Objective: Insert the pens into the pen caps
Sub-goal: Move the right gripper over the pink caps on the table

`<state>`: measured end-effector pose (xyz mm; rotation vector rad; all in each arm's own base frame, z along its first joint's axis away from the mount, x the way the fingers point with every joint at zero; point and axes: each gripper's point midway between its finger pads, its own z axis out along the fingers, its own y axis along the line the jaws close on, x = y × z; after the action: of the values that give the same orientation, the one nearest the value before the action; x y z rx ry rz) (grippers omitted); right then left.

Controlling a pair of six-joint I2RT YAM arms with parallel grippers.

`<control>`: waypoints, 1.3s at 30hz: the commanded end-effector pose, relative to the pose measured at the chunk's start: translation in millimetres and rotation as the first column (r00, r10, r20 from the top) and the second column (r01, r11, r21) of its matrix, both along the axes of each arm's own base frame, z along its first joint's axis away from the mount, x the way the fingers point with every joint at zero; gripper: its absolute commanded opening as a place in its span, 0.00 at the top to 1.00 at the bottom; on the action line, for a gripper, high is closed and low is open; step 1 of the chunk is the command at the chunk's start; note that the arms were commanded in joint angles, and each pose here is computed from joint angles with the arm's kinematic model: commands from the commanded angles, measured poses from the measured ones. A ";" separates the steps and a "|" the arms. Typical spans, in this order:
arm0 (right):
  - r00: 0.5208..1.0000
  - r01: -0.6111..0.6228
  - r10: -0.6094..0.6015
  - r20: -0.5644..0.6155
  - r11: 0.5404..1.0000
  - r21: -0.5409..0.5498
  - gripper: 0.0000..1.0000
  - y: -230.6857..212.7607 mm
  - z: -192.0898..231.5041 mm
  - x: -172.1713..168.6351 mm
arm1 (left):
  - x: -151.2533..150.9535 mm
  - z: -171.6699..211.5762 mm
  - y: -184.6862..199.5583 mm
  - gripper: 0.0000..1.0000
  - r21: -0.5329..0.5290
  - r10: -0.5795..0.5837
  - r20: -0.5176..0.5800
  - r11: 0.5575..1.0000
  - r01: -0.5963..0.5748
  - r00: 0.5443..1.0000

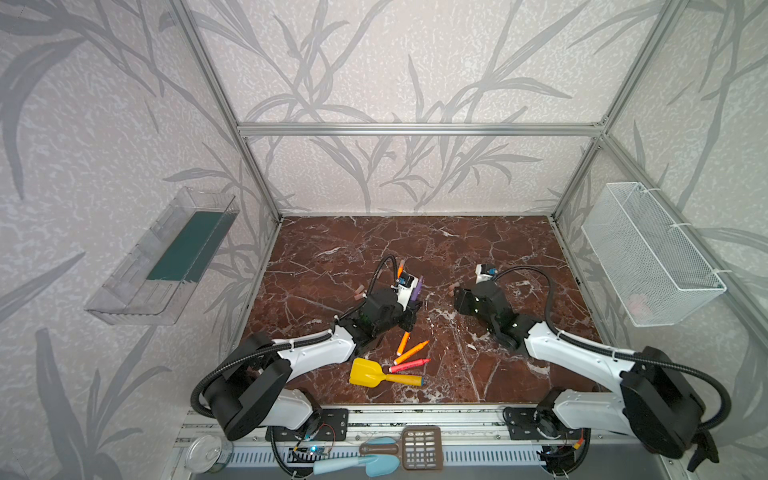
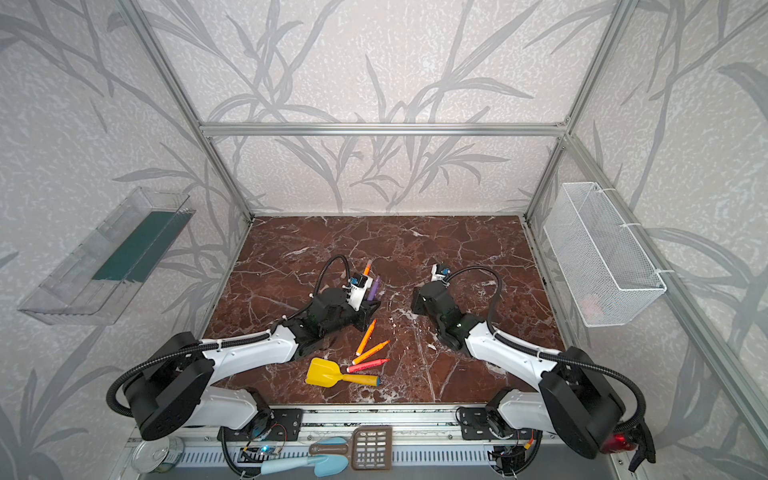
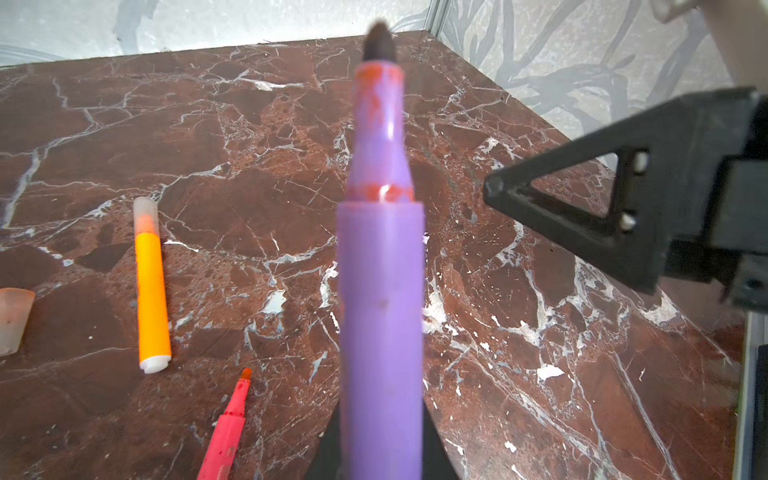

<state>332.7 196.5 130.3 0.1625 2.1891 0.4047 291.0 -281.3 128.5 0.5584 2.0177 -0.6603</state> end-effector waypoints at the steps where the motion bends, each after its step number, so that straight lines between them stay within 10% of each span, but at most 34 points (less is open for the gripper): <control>1: 0.993 -0.052 0.033 -0.110 0.983 -0.177 0.44 -0.4 -14.5 5.3 | -2.9 6.6 5.0 1.00 -0.005 0.010 0.018 1.000 -0.010 1.000; 39: 0.941 -0.048 -0.069 -0.331 0.942 -0.332 0.48 -5.2 -95.1 53.1 | -11.6 24.0 13.1 1.00 -0.006 -0.001 0.056 1.000 0.001 0.998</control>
<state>379.7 196.7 35.1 0.0159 2.5608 0.0080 280.1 -268.5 144.3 0.5629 1.9886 -0.6463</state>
